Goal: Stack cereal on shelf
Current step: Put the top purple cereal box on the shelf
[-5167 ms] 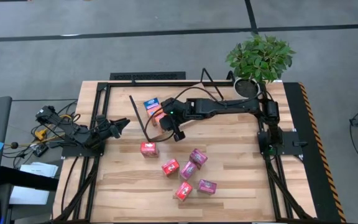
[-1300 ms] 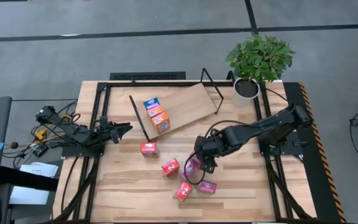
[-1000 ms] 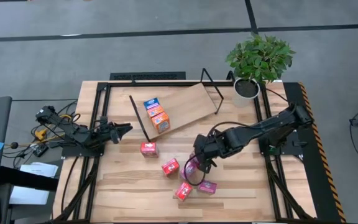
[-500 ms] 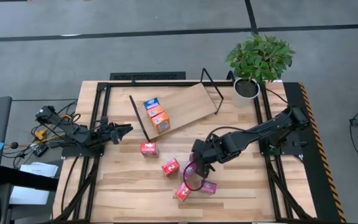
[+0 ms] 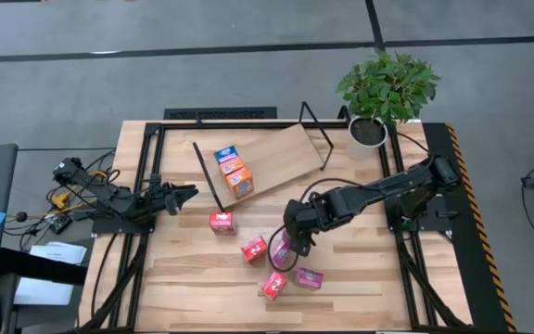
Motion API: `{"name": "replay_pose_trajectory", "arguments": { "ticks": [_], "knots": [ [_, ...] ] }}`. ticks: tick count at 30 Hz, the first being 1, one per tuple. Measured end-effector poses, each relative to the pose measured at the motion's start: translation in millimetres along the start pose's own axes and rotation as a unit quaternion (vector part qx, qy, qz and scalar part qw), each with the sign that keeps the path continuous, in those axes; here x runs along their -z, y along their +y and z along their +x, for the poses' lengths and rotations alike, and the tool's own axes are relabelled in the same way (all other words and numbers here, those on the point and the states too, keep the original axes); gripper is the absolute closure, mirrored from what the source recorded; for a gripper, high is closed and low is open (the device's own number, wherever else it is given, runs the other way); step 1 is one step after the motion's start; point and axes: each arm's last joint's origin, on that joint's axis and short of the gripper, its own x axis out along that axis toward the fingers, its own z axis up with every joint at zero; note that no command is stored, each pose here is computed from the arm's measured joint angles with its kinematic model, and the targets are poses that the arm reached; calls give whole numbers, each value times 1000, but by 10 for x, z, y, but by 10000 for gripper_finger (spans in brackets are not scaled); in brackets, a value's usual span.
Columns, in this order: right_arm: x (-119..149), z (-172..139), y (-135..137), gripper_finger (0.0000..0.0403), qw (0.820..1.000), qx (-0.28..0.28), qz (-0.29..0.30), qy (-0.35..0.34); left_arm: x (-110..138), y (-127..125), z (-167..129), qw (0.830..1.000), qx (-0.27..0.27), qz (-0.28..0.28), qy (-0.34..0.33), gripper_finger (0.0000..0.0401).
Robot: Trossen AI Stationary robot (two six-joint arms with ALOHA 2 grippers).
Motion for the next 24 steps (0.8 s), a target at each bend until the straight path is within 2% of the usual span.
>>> {"name": "replay_pose_trajectory", "arguments": {
  "ticks": [6, 11, 17, 24],
  "knots": [
    [-79, 15, -82, 117, 1000, -23, -14, 13, 0, 0, 0, 1000, 0, 6, 0, 101],
    [-137, 30, -221, 80, 997, -48, -7, 54, 0, 0, 0, 1000, 0, 6, 0, 101],
    [-157, 35, -286, 39, 997, -37, 16, 61, 0, 0, 0, 1000, 0, 9, 0, 101],
    [-71, 48, -155, 34, 999, 2, 3, 34, 0, 0, 0, 1000, 0, -3, 0, 101]
  ]
}}
